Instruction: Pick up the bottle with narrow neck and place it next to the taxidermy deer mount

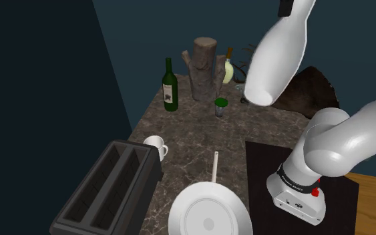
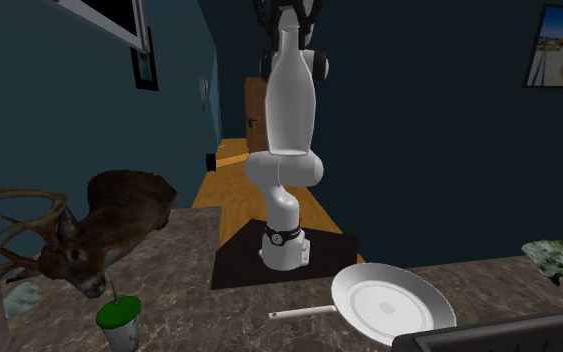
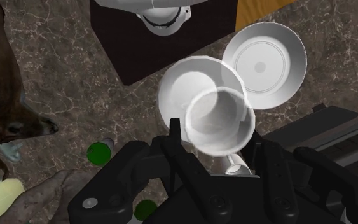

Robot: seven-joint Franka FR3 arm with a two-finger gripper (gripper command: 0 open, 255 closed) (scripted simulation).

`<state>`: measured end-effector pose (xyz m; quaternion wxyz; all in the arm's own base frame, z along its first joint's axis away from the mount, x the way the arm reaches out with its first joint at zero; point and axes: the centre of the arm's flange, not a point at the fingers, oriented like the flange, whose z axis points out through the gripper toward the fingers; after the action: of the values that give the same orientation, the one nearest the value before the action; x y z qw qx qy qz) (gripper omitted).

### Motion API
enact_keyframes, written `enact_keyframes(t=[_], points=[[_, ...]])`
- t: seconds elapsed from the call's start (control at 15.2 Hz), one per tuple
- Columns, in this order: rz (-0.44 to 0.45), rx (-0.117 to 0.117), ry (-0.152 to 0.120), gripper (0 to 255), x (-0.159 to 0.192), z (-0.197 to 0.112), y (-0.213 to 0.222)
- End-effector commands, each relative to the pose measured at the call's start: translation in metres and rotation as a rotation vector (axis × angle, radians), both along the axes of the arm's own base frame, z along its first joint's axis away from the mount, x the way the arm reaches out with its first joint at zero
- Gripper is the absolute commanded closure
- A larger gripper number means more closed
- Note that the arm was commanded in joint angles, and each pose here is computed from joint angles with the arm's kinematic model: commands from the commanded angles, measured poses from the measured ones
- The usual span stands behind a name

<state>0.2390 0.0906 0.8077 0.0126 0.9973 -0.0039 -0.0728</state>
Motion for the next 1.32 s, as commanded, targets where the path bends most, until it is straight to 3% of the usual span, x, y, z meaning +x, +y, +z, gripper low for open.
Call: enact_keyframes(t=[0.0,1.25], points=[[0.001,0.0,0.0,255,-0.015,0.0,-0.02],[0.001,0.0,0.0,255,-0.159,0.0,-0.226]])
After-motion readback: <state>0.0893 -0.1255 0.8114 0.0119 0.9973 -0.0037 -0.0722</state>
